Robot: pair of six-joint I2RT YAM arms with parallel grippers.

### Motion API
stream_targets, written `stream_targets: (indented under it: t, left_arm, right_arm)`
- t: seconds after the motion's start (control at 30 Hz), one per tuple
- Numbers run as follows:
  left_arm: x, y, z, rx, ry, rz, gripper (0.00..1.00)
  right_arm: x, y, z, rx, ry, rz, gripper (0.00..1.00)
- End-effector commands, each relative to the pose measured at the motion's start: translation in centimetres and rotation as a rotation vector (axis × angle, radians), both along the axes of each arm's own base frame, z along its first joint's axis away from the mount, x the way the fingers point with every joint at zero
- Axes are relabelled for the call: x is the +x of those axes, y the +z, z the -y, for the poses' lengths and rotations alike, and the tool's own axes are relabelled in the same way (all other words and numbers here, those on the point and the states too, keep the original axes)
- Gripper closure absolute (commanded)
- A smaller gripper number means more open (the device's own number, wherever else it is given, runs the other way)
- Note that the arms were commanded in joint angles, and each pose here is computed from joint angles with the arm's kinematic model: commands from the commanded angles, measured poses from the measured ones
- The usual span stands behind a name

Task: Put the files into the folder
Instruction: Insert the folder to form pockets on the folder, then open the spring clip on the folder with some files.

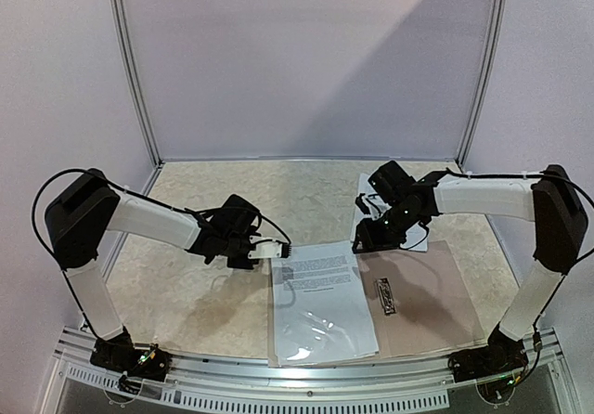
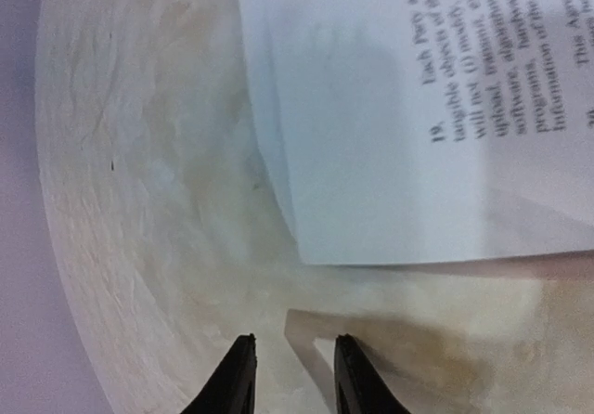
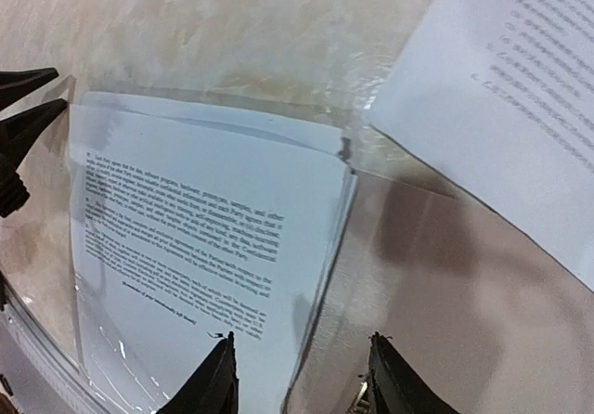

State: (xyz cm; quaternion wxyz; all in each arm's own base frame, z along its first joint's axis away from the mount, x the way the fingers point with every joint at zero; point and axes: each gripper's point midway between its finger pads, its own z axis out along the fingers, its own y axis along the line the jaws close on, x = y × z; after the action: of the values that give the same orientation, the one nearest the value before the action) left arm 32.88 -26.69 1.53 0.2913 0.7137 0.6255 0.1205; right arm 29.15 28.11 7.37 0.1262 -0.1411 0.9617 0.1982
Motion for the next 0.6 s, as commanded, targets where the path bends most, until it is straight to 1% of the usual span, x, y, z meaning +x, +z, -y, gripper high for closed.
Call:
stream_targets:
  t: [0.0,0.07,0.17,0.2,0.27,0.33,0.4,0.47,0.57]
  left_arm:
    - [0.9,0.4,-3.1,0.066,0.122,-0.007,0.67]
    - [1.3,1.0,-3.7,0.063,0.152,0.003,0.64]
    - [1.5,1.9,-4.6,0.073,0.184,0.024,0.57]
    - [1.6,2.4,-4.8,0.07,0.195,0.031,0.54]
    - [1.5,3.0,-5.1,0.065,0.214,0.033,0.5]
    - [1.4,3.5,-5.4,0.061,0.233,0.024,0.48]
    - [1.1,3.7,-5.8,0.057,0.245,0.008,0.44]
    - [0.7,3.7,-6.1,0.054,0.253,0.0,0.42]
    - [0.0,3.1,-6.5,0.06,0.234,-0.021,0.41]
  right_arm:
    - [-1.3,-0.7,4.7,-0.188,-0.112,0.004,0.53]
    - [-2.1,-1.1,4.9,-0.198,-0.127,-0.004,0.51]
    - [-3.5,-1.5,4.8,-0.2,-0.136,-0.013,0.51]
    - [-3.7,-1.7,5.1,-0.22,-0.14,-0.014,0.53]
    - [-4.5,-2.7,5.4,-0.249,-0.144,-0.031,0.64]
    - [-5.2,-3.6,5.6,-0.26,-0.139,-0.057,0.69]
    - [-5.6,-4.4,6.2,-0.297,-0.145,-0.065,0.72]
    - [-5.9,-4.8,6.3,-0.314,-0.141,-0.069,0.75]
    - [-6.7,-5.6,5.2,-0.262,-0.115,-0.111,0.81]
